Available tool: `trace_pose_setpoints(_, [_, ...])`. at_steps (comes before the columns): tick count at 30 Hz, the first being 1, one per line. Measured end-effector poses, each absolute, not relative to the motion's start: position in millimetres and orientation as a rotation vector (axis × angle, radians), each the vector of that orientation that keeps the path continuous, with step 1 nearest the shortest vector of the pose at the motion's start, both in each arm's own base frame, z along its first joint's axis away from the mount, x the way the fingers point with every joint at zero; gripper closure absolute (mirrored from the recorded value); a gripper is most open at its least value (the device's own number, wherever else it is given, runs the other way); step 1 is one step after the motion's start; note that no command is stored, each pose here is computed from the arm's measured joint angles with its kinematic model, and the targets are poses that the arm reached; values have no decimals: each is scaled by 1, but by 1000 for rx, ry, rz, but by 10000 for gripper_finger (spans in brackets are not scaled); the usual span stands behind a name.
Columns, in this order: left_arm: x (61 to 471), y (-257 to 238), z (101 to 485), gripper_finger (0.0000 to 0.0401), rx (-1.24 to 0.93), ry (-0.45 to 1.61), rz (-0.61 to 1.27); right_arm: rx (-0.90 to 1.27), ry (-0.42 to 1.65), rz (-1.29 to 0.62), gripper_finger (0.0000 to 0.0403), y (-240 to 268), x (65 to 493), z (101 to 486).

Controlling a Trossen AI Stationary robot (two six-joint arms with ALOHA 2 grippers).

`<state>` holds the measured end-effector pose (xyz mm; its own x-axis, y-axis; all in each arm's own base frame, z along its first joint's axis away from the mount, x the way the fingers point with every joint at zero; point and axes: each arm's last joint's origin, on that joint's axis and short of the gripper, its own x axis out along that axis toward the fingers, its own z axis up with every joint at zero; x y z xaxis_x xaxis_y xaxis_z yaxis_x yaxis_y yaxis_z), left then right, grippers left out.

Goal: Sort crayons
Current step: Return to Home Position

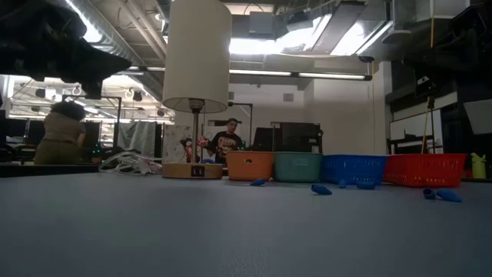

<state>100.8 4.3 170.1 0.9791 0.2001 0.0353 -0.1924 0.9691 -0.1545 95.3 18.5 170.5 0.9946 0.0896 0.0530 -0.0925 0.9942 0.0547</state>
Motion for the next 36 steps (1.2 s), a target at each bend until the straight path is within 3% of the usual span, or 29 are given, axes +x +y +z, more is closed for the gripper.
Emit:
trace_pose_setpoints(17, [96,4,176,401,-160,-123,193,53,-50,-47,400,5,97,170])
trace_pose_setpoints(36, [96,4,176,401,-160,-126,193,53,-49,-46,400,5,97,170])
